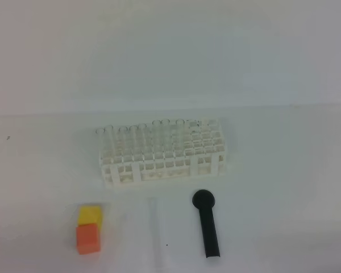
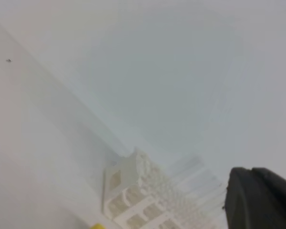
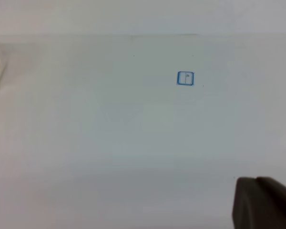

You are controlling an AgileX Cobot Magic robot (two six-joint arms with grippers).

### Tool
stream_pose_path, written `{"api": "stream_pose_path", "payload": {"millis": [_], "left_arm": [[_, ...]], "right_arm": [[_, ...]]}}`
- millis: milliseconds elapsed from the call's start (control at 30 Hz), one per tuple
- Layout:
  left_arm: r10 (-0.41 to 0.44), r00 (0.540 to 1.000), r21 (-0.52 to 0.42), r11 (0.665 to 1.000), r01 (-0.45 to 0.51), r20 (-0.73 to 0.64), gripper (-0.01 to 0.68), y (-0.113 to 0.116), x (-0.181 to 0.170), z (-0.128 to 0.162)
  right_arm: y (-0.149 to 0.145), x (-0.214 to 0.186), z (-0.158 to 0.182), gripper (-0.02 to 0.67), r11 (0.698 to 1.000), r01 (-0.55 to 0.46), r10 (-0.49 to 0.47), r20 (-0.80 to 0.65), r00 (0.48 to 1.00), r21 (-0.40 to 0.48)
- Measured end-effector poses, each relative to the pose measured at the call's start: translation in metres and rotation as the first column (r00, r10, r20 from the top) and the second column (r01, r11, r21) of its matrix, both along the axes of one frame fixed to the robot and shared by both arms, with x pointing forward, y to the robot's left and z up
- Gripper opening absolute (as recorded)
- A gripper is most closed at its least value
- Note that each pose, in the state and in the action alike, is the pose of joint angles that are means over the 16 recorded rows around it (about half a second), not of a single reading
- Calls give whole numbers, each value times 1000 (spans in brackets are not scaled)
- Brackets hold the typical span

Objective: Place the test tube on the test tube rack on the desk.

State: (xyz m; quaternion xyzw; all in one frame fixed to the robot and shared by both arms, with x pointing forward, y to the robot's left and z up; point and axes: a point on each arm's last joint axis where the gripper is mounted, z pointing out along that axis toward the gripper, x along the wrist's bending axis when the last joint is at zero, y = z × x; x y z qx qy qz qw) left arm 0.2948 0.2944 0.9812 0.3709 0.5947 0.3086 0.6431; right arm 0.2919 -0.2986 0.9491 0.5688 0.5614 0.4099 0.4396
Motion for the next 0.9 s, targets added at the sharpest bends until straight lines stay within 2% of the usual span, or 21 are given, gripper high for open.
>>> {"api": "stream_pose_path", "payload": {"millis": [67, 200, 300, 433, 533, 700, 800, 900], "left_arm": [[7, 1000, -131, 991, -3, 30, -1, 1, 0, 4], [21, 998, -339, 941, 1, 60, -1, 3, 0, 9], [12, 998, -422, 906, 17, 66, -1, 3, -1, 15], [-15, 996, -465, 884, 56, 93, -1, 1, -5, 31], [-45, 991, -458, 884, 99, 127, -1, -1, -10, 50], [-134, 980, -342, 923, 177, 148, -1, -7, -22, 87], [-197, 977, -244, 946, 213, 87, -1, -13, -23, 105], [-248, 968, -139, 961, 240, -43, -1, -19, -16, 118]], "right_arm": [[0, 0, 0, -1, 1000, 0, 0, 0, 1000, 0], [0, 0, 0, -1, 1000, 0, 0, 0, 1000, 0], [0, 0, 0, -1, 1000, 0, 0, 0, 1000, 0], [0, 0, 0, -1, 1000, 0, 0, 0, 1000, -1], [0, 0, 0, -1, 1000, 0, 0, 0, 1000, -1], [0, 0, 0, -1, 1000, 0, 0, 0, 1000, -2], [0, 0, 0, -1, 1000, 0, 0, 0, 1000, -2], [0, 0, 0, -1, 1000, 0, 0, 0, 1000, -2]]}}
